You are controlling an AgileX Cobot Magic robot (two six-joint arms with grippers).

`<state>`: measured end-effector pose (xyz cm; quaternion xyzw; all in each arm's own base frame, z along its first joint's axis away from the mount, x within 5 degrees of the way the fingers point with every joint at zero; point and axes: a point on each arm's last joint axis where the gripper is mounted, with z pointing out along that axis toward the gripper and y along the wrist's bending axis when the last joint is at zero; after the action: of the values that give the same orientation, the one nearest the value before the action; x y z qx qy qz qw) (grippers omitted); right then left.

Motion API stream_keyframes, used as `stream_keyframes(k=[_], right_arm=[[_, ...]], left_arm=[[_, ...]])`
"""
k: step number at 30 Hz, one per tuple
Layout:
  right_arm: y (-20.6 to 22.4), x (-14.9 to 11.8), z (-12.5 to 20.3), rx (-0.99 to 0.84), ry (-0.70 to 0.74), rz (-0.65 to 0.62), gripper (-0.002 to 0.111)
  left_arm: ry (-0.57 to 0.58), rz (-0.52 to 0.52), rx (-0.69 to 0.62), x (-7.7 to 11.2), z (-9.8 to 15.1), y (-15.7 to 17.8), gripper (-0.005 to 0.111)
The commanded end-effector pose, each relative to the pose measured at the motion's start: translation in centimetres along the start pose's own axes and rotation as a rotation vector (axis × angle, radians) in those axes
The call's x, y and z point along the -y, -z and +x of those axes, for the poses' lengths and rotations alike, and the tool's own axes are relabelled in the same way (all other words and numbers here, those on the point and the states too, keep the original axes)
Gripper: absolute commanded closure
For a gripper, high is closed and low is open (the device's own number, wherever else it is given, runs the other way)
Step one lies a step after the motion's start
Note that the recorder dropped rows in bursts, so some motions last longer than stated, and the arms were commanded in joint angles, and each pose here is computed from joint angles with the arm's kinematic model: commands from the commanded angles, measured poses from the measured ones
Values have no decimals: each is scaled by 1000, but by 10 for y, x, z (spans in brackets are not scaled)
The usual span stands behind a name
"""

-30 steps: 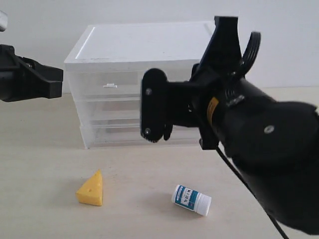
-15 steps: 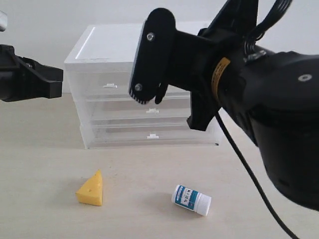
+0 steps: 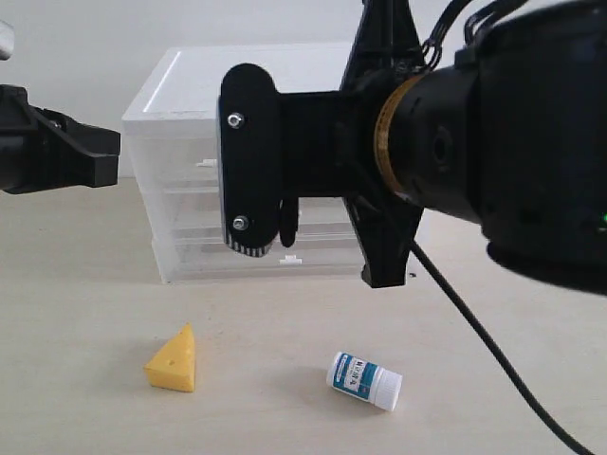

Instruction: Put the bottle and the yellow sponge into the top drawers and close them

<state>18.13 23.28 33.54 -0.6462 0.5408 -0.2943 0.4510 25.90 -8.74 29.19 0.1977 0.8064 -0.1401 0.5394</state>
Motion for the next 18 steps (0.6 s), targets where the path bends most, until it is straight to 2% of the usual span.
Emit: stream_keyframes(k=[1, 7, 11, 15, 18], right_arm=[[5, 1, -9, 104, -4, -72, 104], [13, 8, -20, 211, -45, -133, 104], [14, 16, -19, 200, -165, -67, 104], [12, 27, -5, 68, -241, 62, 104], [12, 31, 1, 8, -301, 105, 104]], left_arm=[[3, 7, 0, 1, -1, -1, 103], [3, 7, 0, 1, -1, -1, 103], [3, 7, 0, 1, -1, -1, 103], [3, 7, 0, 1, -1, -1, 103], [3, 7, 0, 1, -1, -1, 103]])
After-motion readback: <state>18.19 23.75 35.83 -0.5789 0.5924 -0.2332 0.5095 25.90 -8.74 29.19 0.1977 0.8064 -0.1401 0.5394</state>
